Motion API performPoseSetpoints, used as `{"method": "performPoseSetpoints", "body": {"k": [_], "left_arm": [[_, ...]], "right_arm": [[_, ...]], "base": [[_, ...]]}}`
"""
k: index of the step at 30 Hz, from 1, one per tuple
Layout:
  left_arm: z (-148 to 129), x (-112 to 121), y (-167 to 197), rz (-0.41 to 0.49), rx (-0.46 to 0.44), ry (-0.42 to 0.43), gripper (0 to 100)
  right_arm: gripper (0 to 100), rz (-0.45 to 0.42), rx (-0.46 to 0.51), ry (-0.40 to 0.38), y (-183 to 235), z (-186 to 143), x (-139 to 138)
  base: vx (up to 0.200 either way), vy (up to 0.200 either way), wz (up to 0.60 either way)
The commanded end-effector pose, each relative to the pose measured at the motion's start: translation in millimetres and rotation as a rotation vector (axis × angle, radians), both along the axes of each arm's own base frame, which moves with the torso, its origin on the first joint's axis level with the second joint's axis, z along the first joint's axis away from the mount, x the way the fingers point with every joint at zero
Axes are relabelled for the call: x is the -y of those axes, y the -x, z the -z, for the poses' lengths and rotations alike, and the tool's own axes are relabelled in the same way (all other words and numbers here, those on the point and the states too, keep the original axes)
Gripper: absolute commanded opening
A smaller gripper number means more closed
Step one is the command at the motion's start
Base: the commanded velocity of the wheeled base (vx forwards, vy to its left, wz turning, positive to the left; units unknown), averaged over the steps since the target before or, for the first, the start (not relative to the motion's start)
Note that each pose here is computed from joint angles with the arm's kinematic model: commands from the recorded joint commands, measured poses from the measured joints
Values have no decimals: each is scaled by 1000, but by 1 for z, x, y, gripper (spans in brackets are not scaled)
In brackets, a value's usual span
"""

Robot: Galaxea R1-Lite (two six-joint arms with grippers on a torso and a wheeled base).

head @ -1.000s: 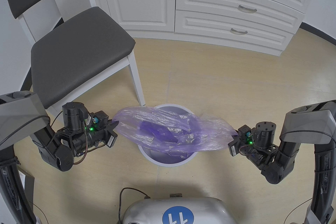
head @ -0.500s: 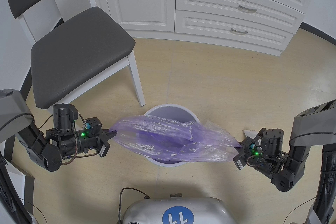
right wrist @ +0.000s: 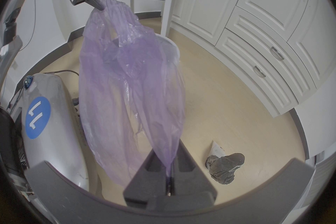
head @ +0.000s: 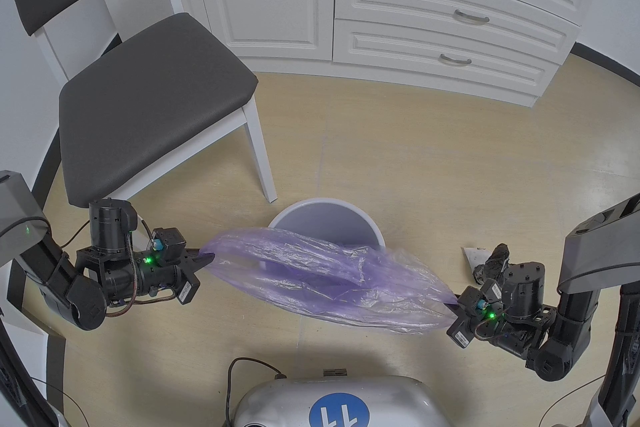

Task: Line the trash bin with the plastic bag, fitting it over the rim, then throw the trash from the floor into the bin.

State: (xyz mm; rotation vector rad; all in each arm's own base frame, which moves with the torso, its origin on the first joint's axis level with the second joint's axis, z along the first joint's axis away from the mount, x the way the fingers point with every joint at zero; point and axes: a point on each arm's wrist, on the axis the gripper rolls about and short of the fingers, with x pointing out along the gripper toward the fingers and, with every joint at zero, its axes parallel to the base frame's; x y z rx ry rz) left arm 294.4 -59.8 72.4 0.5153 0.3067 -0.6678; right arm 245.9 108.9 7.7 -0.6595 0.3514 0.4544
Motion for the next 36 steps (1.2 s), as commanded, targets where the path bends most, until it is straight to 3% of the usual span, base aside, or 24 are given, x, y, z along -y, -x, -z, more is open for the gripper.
{"method": "performPoseSetpoints", "body": {"k": [1, 13, 18, 29, 36], "left_arm": [[1, -2, 3, 4, 0, -13, 0], [15, 0, 3, 26, -35, -46, 0], [26, 1, -12, 20, -48, -46, 0], [27, 4, -36, -25, -40, 22, 0], [8, 7, -38, -54, 54, 121, 0]], "right_arm": [[0, -20, -15, 10, 9, -1, -1], [0, -64, -99, 59, 12, 26, -12], [0, -36, -78, 42, -1, 30, -13], [0, 66, 24, -104, -36, 28, -29], [0, 80, 59, -220, -50, 35, -50]], "base": [[0, 0, 0], [0, 0, 0], [0, 0, 0], [0, 0, 0], [0, 0, 0]]}}
